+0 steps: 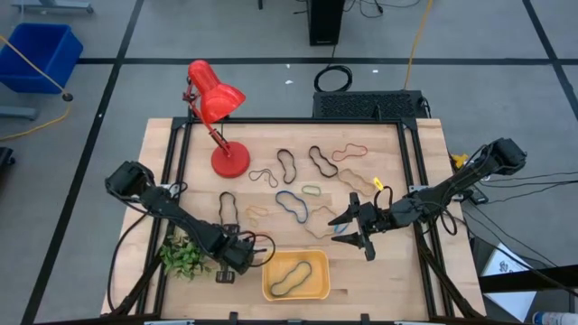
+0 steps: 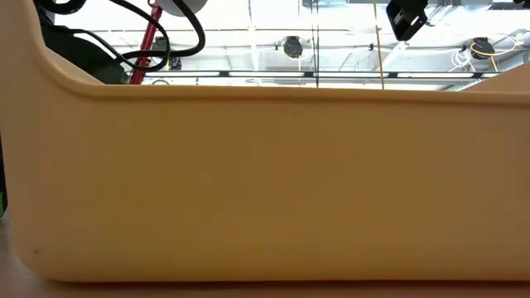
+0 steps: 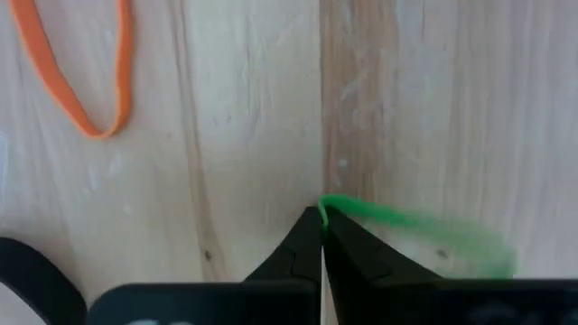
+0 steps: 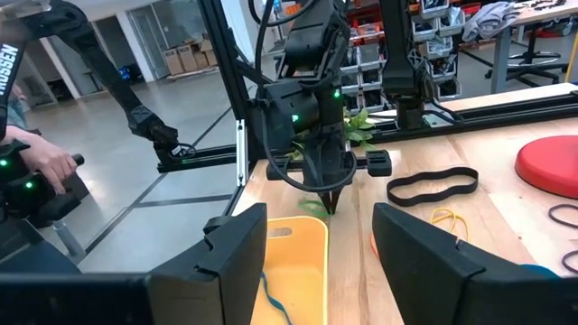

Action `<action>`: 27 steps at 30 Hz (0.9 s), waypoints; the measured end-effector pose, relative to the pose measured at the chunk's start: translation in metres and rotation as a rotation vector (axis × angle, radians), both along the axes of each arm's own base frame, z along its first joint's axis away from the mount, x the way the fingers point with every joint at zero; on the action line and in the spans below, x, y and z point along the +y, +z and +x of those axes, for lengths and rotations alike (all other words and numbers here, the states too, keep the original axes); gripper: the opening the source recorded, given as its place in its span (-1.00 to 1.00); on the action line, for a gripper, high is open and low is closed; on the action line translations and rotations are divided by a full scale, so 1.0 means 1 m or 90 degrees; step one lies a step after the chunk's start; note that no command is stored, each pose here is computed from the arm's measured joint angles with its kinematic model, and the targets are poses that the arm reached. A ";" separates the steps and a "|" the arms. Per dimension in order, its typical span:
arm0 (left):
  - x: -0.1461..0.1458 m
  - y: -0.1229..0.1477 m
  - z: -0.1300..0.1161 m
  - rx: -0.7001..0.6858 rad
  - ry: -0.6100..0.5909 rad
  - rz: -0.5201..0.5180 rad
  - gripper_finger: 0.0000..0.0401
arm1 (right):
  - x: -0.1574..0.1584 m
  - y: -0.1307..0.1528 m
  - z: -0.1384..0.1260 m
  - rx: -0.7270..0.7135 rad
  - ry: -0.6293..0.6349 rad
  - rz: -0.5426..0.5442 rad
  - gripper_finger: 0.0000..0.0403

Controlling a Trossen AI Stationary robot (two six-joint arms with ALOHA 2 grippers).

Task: Pick and place rubber bands into bin
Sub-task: Put the bottom green rubber band into the bin

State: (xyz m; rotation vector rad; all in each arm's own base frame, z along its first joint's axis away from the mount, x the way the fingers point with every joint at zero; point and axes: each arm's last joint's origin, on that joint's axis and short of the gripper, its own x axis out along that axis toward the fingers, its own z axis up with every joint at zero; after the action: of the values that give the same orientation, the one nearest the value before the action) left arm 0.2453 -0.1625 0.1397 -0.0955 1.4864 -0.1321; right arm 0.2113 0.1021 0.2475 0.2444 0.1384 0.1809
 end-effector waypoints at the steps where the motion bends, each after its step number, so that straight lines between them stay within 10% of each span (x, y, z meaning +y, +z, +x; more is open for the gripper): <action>1: 0.000 0.001 0.000 -0.002 0.000 -0.002 -0.96 | 0.000 0.000 0.000 0.000 0.000 0.000 -0.03; 13: 0.011 0.072 -0.011 -0.151 0.061 -0.121 -0.98 | 0.000 0.000 0.000 -0.003 0.001 -0.013 -0.03; 27: 0.008 0.147 0.017 -0.658 0.026 -0.203 -0.98 | 0.000 0.000 0.000 -0.005 0.002 -0.016 -0.02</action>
State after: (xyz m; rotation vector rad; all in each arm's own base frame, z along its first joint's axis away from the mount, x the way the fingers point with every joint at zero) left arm 0.2620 -0.1546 0.2866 -0.2692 0.4231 -0.3272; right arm 0.2114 0.1022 0.2479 0.2189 0.1331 0.1829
